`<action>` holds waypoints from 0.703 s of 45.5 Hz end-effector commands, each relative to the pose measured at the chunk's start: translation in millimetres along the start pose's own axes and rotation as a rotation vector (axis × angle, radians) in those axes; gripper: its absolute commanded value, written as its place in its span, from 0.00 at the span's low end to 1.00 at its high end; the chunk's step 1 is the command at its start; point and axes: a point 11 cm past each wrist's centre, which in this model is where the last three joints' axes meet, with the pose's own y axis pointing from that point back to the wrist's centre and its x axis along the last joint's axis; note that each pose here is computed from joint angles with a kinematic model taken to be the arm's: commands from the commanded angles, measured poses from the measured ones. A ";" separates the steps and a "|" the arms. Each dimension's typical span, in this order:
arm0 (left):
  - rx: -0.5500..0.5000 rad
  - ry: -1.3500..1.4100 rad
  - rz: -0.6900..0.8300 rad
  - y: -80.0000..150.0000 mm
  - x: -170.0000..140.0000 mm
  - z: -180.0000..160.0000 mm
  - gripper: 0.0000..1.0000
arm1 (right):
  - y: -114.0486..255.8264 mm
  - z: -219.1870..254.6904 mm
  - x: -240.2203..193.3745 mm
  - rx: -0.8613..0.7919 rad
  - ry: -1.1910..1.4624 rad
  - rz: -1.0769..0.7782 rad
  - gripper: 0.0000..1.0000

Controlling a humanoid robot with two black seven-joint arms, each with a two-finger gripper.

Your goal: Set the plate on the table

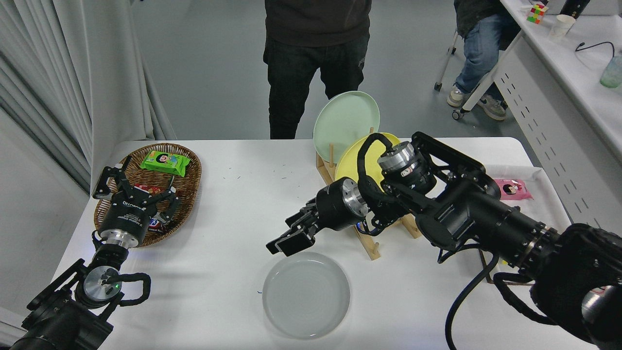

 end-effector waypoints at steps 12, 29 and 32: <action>0.000 0.001 -0.001 0.0 -0.2 -0.2 0.98 | 96.3 -18.4 -69.3 0.181 0.615 -0.564 0.99; 0.001 0.000 0.000 0.0 0.0 -0.4 0.98 | 193.4 -11.0 -107.9 0.390 1.197 -0.711 0.99; -0.001 -0.001 0.001 0.0 0.2 0.4 0.98 | 209.9 -11.5 -113.4 0.427 1.212 -0.720 0.99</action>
